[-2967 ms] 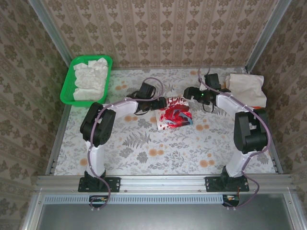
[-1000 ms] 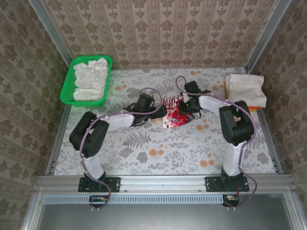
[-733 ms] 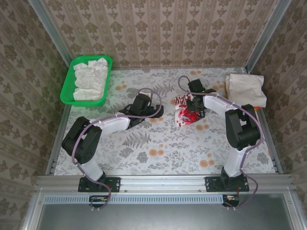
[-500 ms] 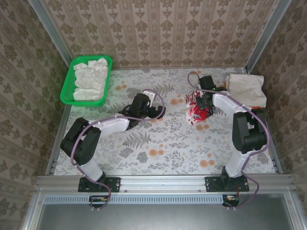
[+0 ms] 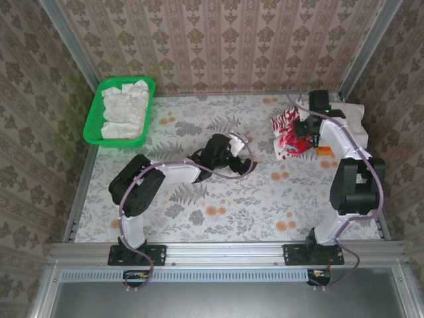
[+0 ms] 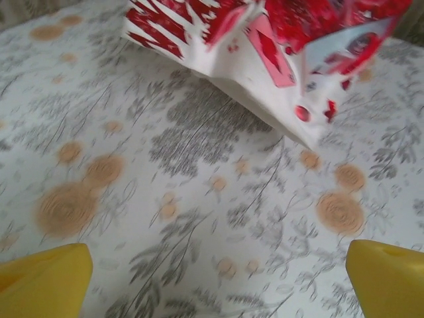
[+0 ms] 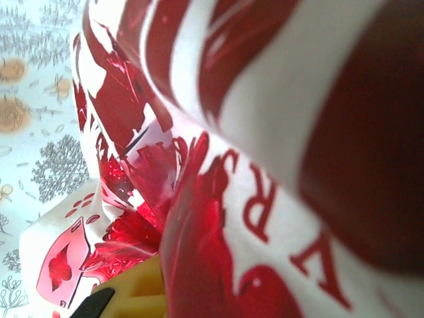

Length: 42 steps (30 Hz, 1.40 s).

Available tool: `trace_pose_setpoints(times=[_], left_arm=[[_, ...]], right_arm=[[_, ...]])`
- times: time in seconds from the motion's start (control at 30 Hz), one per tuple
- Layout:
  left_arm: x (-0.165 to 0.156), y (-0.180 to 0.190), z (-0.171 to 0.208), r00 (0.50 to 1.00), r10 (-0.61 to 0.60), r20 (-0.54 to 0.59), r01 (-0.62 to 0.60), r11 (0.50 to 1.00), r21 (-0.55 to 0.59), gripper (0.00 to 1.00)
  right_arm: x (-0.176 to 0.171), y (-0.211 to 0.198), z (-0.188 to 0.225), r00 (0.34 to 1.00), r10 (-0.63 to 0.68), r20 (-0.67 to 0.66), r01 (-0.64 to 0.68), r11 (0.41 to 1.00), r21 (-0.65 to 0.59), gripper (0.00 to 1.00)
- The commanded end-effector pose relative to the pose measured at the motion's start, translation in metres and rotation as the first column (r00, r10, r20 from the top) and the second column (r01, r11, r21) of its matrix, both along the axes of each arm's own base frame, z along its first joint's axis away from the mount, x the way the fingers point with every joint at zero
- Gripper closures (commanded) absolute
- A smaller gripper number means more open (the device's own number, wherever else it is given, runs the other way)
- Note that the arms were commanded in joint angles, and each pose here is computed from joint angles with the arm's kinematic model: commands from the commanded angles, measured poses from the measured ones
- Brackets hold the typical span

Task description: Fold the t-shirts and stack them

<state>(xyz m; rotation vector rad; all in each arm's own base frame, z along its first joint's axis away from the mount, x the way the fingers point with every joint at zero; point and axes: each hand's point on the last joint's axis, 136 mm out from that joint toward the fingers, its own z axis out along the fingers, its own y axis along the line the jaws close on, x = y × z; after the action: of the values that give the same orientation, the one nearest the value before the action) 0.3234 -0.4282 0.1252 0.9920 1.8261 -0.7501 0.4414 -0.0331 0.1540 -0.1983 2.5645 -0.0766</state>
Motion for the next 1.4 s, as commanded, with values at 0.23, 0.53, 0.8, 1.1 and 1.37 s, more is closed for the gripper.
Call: trace_pose_setpoints(times=[0.23, 0.53, 0.8, 1.1, 1.37], left_arm=[[-0.008, -0.038, 0.031, 0.986, -0.106, 0.129, 0.116, 0.991, -0.073, 0.0], [-0.01, -0.037, 0.025, 0.984, -0.11, 0.137, 0.118, 0.992, -0.052, 0.0], [-0.009, -0.035, 0.023, 0.985, -0.108, 0.133, 0.115, 0.992, -0.048, 0.0], [-0.011, -0.033, 0.015, 0.988, -0.102, 0.117, 0.108, 0.993, -0.041, 0.0], [-0.01, -0.034, 0.017, 0.988, -0.101, 0.118, 0.107, 0.993, -0.042, 0.0]], right_arm=[[0.016, -0.069, 0.092, 0.983, -0.029, 0.179, 0.034, 0.999, -0.024, 1.0], [0.024, -0.125, 0.104, 0.984, -0.054, 0.168, 0.061, 0.997, -0.041, 1.0], [0.023, -0.156, 0.076, 0.991, -0.076, 0.106, 0.08, 0.996, -0.032, 1.0], [0.028, -0.179, 0.03, 0.994, -0.106, 0.03, 0.106, 0.994, 0.0, 1.0], [0.035, -0.184, 0.009, 0.994, -0.108, 0.008, 0.108, 0.994, 0.019, 1.0]])
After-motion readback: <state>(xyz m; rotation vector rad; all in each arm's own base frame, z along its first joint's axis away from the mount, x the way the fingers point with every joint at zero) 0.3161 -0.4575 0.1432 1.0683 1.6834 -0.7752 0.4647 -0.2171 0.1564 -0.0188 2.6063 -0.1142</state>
